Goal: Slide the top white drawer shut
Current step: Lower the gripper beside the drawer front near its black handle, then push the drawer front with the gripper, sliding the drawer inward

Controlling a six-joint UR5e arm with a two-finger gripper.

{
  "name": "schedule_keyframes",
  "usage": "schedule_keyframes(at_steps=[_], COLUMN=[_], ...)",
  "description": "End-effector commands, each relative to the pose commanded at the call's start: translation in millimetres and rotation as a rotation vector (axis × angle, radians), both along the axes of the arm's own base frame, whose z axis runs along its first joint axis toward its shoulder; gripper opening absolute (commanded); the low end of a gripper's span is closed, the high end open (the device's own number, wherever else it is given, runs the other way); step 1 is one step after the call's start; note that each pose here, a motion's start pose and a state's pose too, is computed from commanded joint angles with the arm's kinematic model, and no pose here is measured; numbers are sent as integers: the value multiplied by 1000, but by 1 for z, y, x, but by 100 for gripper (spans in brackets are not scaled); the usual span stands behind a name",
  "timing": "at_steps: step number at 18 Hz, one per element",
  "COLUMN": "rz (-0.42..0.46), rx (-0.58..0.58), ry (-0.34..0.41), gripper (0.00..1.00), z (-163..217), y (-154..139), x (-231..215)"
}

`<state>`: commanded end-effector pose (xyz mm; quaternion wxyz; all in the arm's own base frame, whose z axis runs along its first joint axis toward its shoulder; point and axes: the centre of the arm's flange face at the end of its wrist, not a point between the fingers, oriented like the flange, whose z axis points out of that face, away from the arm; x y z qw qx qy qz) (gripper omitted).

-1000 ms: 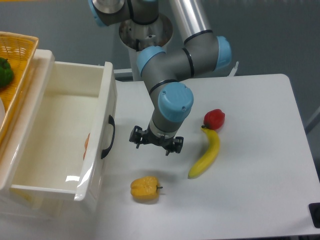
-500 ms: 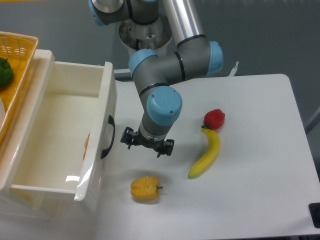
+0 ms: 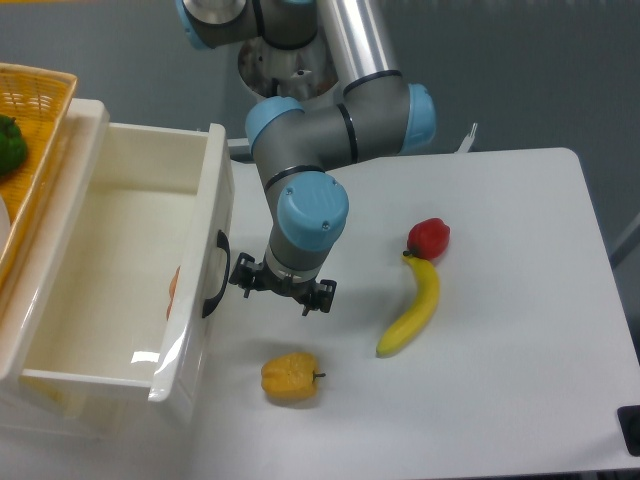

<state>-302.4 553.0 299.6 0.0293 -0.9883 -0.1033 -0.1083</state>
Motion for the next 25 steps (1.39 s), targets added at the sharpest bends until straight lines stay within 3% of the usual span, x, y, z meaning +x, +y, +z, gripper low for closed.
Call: schedule_keyframes(at_steps=[25], rz=[8], rx=[31], ry=[0], gripper=[100], z=[23], y=[13], x=[35])
